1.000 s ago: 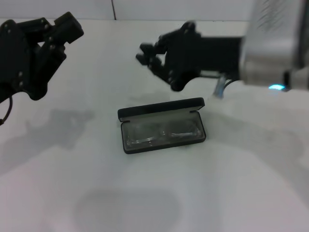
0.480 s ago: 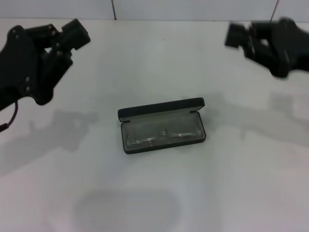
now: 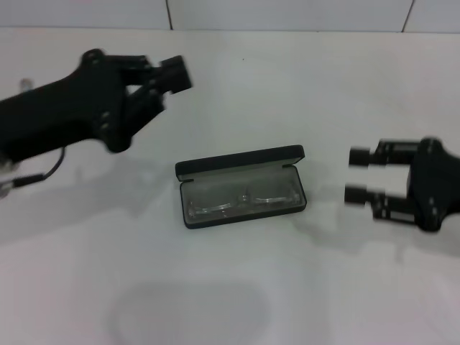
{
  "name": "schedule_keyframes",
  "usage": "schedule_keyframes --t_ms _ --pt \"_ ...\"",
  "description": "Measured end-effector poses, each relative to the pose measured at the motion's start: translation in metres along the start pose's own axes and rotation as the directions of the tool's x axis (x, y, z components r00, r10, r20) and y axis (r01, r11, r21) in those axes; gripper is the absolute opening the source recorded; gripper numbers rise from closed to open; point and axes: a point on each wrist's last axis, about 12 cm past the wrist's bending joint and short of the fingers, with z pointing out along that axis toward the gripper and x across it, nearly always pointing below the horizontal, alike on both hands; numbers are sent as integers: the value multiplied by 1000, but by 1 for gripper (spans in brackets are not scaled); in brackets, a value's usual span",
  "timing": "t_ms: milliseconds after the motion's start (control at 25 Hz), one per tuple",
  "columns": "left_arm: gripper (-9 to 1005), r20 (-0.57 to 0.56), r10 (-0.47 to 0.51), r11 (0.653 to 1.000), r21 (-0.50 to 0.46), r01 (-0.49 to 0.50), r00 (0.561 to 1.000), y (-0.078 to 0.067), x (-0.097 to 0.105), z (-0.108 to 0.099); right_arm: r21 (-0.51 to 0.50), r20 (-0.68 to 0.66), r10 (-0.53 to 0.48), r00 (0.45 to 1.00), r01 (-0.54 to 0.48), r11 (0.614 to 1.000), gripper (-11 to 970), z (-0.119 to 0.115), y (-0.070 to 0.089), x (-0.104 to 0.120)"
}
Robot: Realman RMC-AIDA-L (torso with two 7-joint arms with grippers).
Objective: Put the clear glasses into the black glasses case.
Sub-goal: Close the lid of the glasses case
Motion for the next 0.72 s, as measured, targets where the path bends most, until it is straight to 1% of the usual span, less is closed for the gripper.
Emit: schedule_keyframes --t_ms 80,160,320,400,440,560,640,720 --pt "44 -42 -10 999 32 12 999 8 -4 13 -22 -8 20 1000 -20 1000 445 0 4 7" --pt "44 -95 -21 998 51 26 995 16 -7 26 -15 5 41 999 -41 999 491 -2 5 10" --pt "44 -194 -38 998 46 48 980 31 -11 43 -7 22 63 998 -63 998 584 -6 6 14" --pt "44 -248 -49 997 40 61 967 38 -12 52 -7 22 67 998 -66 998 649 -6 7 15" --pt "44 -280 -53 997 34 65 959 42 -13 57 -21 20 75 997 -75 997 682 -7 10 17" --pt "44 -356 -71 997 -17 70 932 54 -11 75 -48 24 67 997 -66 997 779 -7 13 17" --pt "44 -396 -89 995 -75 64 914 61 -6 83 -53 27 48 998 -46 997 816 -7 14 17" --pt "44 -420 -102 991 -123 55 902 66 1 86 -51 28 36 999 -35 998 853 -6 14 17"
